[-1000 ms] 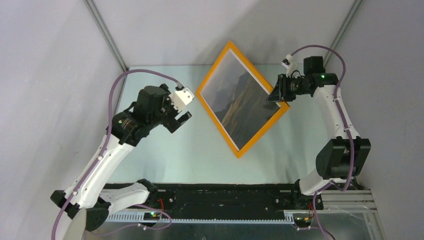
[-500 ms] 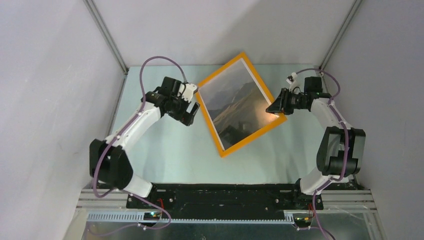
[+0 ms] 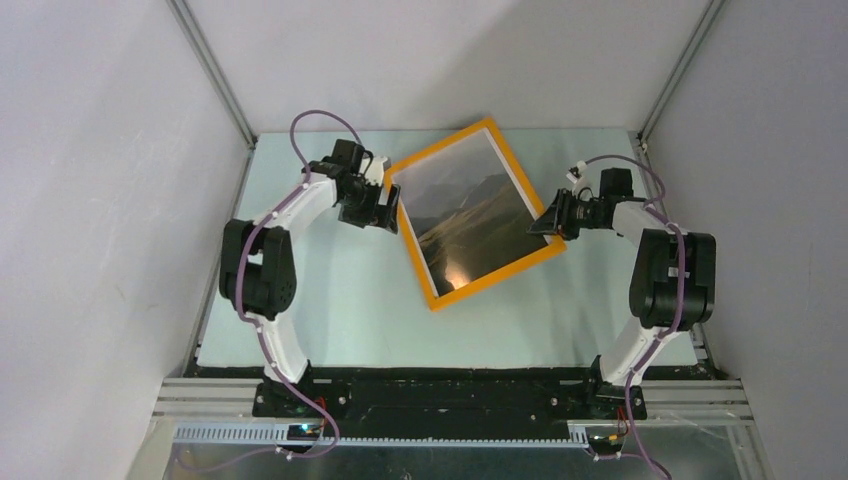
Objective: Put the photo into the frame
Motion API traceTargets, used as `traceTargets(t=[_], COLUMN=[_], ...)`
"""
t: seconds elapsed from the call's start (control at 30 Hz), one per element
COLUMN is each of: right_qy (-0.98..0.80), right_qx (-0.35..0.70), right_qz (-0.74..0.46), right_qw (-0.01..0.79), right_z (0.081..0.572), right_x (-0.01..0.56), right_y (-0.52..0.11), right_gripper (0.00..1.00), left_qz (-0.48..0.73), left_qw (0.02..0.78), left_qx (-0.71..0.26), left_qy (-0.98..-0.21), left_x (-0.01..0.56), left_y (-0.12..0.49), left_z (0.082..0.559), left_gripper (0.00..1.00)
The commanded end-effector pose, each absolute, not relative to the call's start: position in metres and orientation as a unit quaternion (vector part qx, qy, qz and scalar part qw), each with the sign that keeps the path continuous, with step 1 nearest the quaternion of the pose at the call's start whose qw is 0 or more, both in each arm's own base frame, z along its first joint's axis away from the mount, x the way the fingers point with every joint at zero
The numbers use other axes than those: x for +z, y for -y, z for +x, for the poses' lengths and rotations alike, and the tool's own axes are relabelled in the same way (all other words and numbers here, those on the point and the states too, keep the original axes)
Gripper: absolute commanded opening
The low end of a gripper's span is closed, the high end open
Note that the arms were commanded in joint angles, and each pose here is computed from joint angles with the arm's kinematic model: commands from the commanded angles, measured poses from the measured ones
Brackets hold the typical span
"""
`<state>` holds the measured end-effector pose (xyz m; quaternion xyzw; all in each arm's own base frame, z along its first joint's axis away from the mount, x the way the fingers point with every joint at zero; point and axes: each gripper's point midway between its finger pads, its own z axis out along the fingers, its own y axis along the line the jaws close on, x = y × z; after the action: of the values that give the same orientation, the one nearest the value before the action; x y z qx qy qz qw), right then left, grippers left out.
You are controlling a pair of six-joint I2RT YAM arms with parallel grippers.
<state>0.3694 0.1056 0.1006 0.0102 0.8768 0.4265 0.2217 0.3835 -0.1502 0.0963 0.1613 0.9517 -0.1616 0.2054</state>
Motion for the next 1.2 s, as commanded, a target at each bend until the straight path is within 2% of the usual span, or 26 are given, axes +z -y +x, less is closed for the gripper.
traceTargets(t=[0.0, 0.33, 0.87, 1.17], right_qy=[-0.913, -0.909, -0.912, -0.918], right_qx=[0.364, 0.385, 0.378, 0.367], right_qz=[0.06, 0.075, 0.072, 0.058], right_qw=[0.175, 0.14, 0.14, 0.137], right_z=[0.358, 0.349, 0.338, 0.332], right_x=[0.059, 0.036, 0.04, 0.04], right_y=[-0.091, -0.093, -0.091, -0.094], right_gripper=[0.33, 0.47, 0.62, 0.64], left_qz=[0.138, 0.134, 0.149, 0.165], left_qw=[0.213, 0.198, 0.212, 0.232], left_qx=[-0.204, -0.217, -0.201, -0.186], left_qy=[-0.946, -0.946, -0.945, -0.94], left_x=[0.107, 0.1, 0.107, 0.118], left_y=[0.167, 0.168, 0.159, 0.153], left_z=[0.398, 0.394, 0.387, 0.386], left_gripper=[1.0, 1.0, 1.0, 1.0])
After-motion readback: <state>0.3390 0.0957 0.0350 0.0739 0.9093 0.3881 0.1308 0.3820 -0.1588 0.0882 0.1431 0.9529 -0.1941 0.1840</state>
